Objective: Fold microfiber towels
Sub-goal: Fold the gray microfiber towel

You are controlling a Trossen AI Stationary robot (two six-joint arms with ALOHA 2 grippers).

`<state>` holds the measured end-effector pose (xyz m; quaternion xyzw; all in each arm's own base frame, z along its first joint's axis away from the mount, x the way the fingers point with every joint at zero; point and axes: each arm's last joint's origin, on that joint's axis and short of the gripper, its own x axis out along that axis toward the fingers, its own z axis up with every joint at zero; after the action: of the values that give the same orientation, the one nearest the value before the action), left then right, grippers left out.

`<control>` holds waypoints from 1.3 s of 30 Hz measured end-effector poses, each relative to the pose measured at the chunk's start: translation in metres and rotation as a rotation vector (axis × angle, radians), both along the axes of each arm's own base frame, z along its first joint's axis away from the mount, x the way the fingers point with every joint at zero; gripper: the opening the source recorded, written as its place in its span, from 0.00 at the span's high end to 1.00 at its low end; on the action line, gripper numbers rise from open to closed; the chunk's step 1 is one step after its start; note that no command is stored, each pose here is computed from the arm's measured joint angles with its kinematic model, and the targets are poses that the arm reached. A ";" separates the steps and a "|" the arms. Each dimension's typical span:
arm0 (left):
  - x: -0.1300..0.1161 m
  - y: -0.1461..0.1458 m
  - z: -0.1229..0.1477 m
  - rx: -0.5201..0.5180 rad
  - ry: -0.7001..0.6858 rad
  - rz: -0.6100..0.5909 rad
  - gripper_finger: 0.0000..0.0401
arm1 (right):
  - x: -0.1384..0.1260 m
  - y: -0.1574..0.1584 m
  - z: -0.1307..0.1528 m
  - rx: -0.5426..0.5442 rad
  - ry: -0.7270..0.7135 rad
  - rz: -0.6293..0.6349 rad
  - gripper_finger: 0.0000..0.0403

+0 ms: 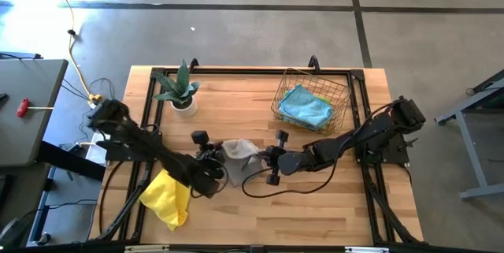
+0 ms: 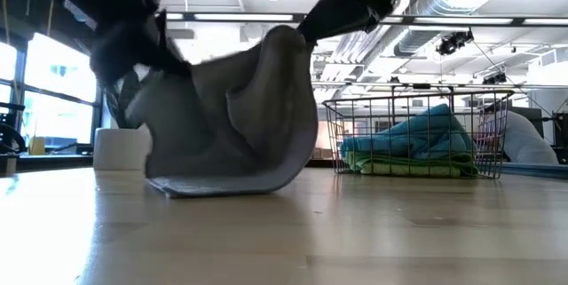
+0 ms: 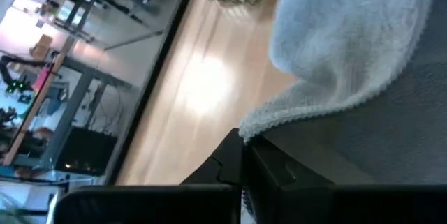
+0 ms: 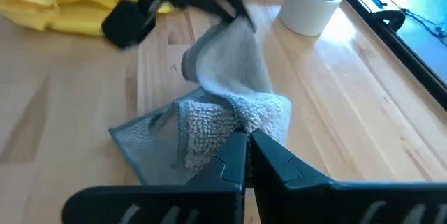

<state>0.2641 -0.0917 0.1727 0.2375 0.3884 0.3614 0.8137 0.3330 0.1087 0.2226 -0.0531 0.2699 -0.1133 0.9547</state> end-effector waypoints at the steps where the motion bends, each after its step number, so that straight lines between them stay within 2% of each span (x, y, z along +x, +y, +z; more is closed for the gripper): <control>1: -0.001 0.001 0.008 -0.003 -0.003 -0.012 1.00 | -0.001 0.000 0.002 0.003 -0.004 0.001 1.00; 9: -0.017 0.006 0.052 -0.067 -0.066 -0.091 1.00 | -0.012 0.000 0.020 0.053 -0.029 -0.010 0.97; 11: -0.014 0.004 0.059 -0.093 -0.112 -0.110 1.00 | -0.013 0.000 0.021 0.056 -0.032 -0.007 0.97; 13: -0.017 0.005 0.061 -0.088 -0.085 -0.137 1.00 | -0.013 0.001 0.020 0.053 -0.024 -0.006 0.97; 19: -0.009 0.000 0.066 -0.109 -0.119 -0.200 1.00 | -0.008 0.004 0.005 0.049 0.032 0.014 0.94; 24: -0.007 0.000 0.063 -0.197 -0.110 -0.220 1.00 | -0.005 0.006 -0.008 0.110 0.076 0.021 0.81; 29: -0.007 -0.002 0.061 -0.276 -0.101 -0.238 1.00 | -0.007 0.011 -0.009 0.120 0.093 0.050 0.69; 33: -0.006 -0.002 0.062 -0.290 -0.114 -0.243 1.00 | -0.001 0.018 -0.008 0.137 0.031 0.089 0.66; 39: -0.003 0.005 0.062 -0.301 -0.119 -0.218 1.00 | 0.018 0.032 -0.031 0.194 -0.064 0.102 0.66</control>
<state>0.2610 -0.0862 0.2345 0.1318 0.3612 0.2222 0.8960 0.3513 0.1404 0.1913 0.0293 0.2460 -0.0395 0.9680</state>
